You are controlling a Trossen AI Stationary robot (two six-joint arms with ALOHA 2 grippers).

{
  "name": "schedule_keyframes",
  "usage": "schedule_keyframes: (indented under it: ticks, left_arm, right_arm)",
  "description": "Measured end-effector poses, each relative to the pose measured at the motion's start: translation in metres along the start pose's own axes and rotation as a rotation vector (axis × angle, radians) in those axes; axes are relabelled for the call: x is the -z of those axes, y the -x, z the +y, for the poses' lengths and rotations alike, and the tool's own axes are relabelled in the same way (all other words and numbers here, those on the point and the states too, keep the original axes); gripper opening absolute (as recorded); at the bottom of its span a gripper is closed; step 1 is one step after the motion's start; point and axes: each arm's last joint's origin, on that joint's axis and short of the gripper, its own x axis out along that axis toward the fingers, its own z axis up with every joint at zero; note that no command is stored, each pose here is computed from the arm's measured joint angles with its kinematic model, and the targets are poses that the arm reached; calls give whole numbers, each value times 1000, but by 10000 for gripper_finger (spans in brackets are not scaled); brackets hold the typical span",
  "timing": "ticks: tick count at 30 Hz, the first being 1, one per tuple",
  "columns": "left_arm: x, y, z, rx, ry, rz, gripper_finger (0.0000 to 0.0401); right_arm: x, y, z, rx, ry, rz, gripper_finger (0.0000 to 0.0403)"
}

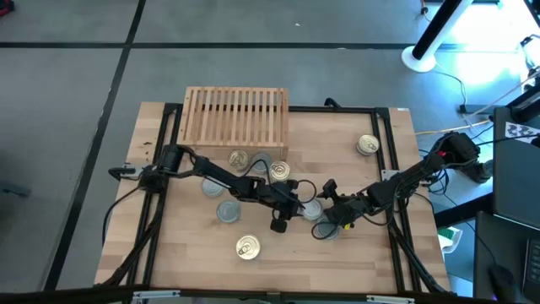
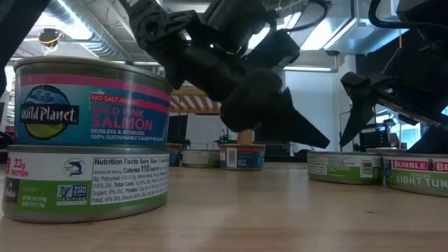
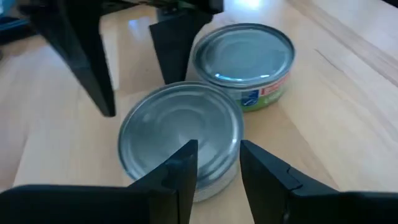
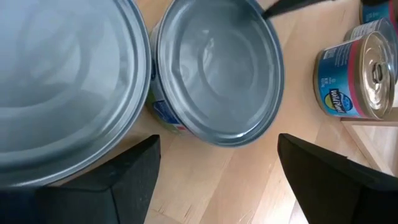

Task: Stack canned seafood by type on shelf
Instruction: Put the green tuna can on the shelf

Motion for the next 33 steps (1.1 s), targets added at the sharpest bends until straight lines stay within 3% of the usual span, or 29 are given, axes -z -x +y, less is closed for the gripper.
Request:
schedule_keyframes:
  ticks: [16,26,33]
  left_arm:
    - [9,-5,-2,-4,-189,60,73]
    - [6,-5,-2,-29,-237,105,6]
    - [-2,-6,0,-16,-228,167,22]
  right_arm:
    - [-1,0,0,2,-2,-5,319]
    - [-1,0,0,1,-3,-5,319]
    - [0,0,0,1,-2,-4,319]
